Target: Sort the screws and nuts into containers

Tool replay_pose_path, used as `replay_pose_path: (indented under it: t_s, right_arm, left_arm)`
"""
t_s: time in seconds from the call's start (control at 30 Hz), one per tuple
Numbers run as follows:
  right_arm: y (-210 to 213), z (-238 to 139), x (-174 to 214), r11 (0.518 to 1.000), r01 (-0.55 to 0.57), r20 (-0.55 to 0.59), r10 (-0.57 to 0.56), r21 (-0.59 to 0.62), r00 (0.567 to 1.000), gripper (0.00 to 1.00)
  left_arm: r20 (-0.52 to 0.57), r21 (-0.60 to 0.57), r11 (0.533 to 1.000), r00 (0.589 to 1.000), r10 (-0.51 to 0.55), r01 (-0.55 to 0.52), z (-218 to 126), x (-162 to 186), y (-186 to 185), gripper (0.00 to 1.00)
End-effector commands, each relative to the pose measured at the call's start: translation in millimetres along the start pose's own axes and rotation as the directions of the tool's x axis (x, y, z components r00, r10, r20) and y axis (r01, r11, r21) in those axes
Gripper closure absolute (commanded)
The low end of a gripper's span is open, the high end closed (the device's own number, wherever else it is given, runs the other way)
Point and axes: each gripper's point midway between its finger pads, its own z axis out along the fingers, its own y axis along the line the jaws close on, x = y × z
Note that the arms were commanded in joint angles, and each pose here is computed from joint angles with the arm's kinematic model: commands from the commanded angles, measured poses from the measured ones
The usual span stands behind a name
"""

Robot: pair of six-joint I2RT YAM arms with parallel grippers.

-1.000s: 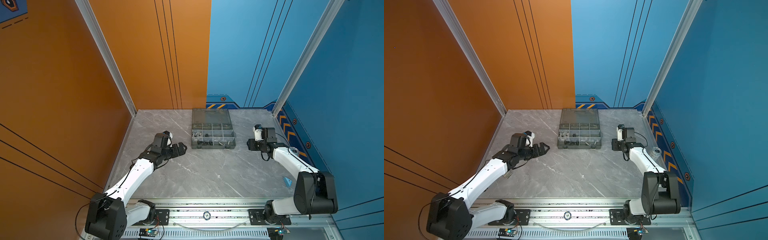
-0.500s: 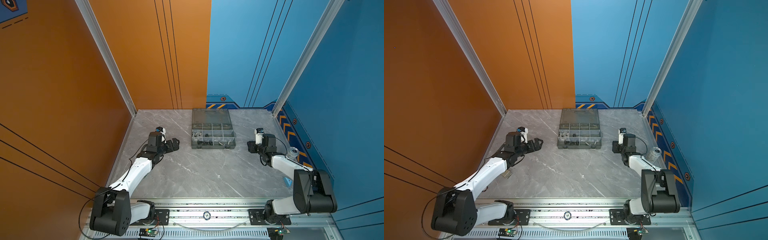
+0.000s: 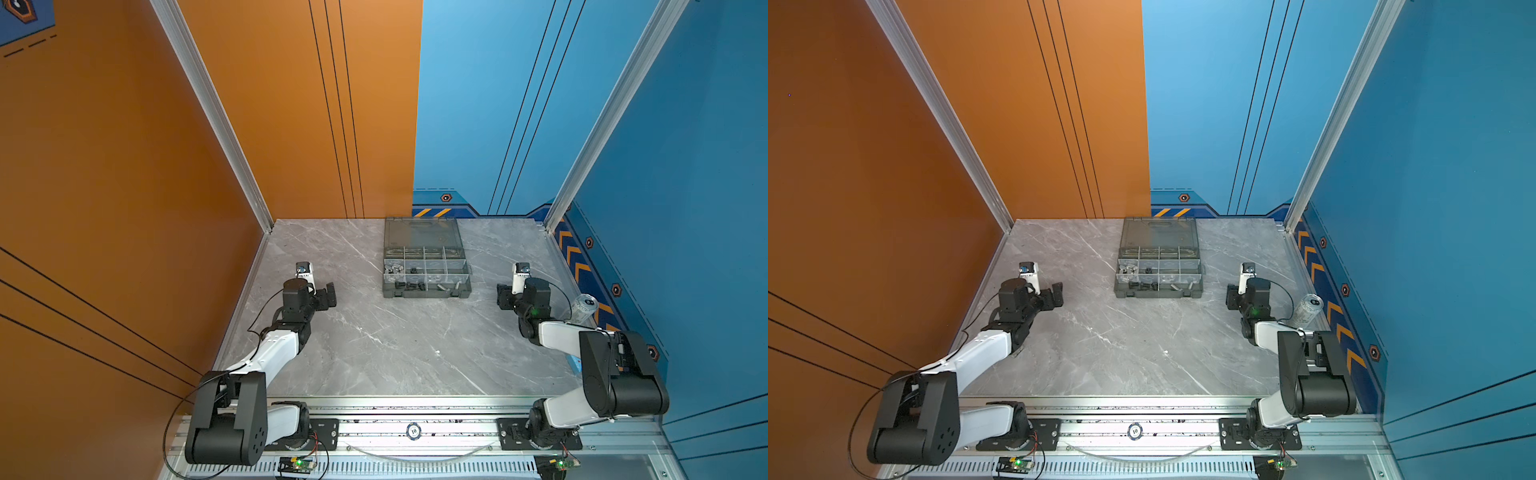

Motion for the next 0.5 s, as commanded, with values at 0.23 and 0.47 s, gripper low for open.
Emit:
replay_pose_path:
  t_s: [0.23, 0.47]
  right_arm:
    - [-11, -8, -5, 0.996, -0.025, 0.15, 0.012, 0.086, 0.989, 0.35]
    - [-10, -9, -5, 0.994, -0.011, 0.148, -0.004, 0.106, 0.989, 0.33]
  left_arm:
    - [0.083, -0.001, 1.0, 0.996, 0.023, -0.023, 8, 6, 8, 0.02]
    - [0.098, -0.012, 1.0, 0.995, 0.019, -0.018, 8, 4, 11, 0.02]
